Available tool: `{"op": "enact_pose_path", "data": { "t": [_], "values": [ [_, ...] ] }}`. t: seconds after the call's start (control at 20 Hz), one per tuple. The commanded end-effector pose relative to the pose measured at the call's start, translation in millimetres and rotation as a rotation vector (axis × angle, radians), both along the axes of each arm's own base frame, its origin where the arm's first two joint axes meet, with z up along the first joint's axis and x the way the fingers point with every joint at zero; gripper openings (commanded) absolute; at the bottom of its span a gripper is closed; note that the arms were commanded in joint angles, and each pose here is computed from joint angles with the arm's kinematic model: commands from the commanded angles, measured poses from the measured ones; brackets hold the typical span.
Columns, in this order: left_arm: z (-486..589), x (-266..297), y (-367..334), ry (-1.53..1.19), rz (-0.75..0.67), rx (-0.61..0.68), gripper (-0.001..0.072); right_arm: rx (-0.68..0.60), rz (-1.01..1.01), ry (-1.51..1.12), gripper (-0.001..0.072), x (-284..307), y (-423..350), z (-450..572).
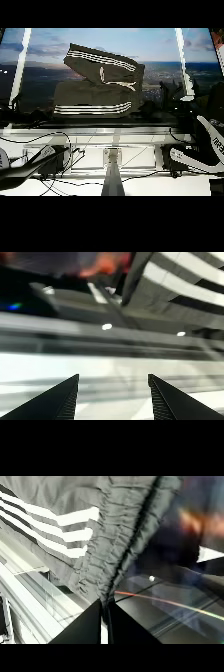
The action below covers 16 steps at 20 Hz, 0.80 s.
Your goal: Fold the clothes and pants, and hang the long-sleeved shirts on hangers.
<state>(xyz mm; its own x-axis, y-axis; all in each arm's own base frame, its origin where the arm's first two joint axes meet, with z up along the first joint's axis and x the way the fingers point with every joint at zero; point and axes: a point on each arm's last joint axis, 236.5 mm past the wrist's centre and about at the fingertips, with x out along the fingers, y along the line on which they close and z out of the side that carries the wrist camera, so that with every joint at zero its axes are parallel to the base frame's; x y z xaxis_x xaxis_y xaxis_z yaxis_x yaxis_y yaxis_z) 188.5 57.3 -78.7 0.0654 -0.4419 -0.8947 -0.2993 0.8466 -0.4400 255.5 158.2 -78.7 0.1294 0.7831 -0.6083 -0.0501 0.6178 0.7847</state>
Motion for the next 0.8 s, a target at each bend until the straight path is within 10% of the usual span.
{"op": "enact_pose_path", "data": {
  "t": [0.0, 0.75],
  "values": [
    [-1.4, 32.7, -8.3, -0.12, 0.057, -0.094, 0.046, -0.007, 0.006, -0.029, 0.002, 7.5, -1.2, 4.5],
    [-38.9, 56.9, -21.6, -0.179, 0.042, -0.237, 0.0461, -0.008, 0.005, -0.029, 0.002, 7.8, -1.3, 4.5]
  ]
}}
